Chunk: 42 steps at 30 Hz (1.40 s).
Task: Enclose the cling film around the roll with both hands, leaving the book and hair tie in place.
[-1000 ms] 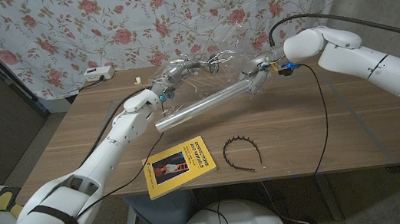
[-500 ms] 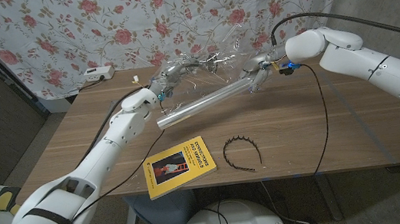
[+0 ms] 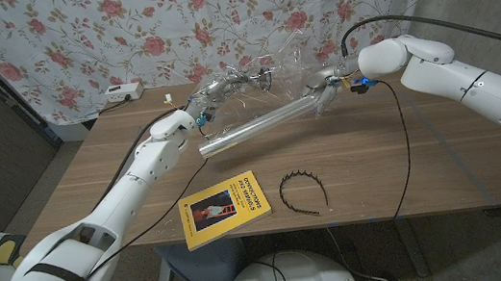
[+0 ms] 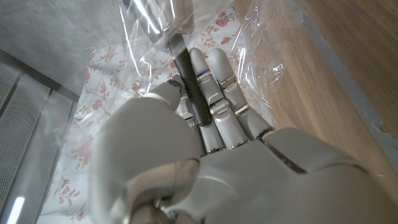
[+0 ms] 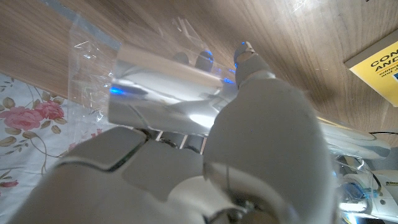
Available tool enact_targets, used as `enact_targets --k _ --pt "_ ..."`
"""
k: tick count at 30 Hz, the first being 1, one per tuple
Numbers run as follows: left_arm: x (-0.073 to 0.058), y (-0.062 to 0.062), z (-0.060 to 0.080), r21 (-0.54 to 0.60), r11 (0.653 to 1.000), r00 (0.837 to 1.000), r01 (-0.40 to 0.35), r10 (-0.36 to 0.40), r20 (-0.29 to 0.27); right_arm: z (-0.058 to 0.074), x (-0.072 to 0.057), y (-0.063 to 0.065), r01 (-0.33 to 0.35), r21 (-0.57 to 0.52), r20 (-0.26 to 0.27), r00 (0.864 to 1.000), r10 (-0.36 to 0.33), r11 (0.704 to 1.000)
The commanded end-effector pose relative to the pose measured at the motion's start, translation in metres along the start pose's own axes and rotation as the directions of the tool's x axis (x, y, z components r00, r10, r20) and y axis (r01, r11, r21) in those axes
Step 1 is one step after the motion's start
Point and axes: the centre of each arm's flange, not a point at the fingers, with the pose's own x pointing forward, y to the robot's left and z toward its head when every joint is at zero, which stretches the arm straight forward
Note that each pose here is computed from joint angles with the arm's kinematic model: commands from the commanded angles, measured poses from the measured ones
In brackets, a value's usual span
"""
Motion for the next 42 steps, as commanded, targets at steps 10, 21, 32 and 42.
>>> enact_targets --k 10,21,32,42 --pt "-0.005 0.007 0.011 0.007 1.0 0.999 -0.013 0.012 0.03 0.001 0.007 -0.007 0.054 -0.057 -0.049 0.997 -0.056 0.997" --pt "-0.001 0.006 0.019 0.019 1.0 0.999 -0.004 0.003 0.044 0.005 0.009 -0.004 0.057 -0.093 -0.069 0.996 -0.064 0.994" --pt "-0.011 -0.003 0.048 0.04 0.999 0.993 -0.007 0.003 0.118 -0.001 0.003 0.0 0.157 -0.069 -0.11 0.98 -0.163 0.985" --pt "-0.031 0.002 0.044 0.019 0.999 0.992 -0.04 0.037 0.124 0.004 0.01 0.004 0.143 -0.097 -0.11 0.982 -0.153 0.985"
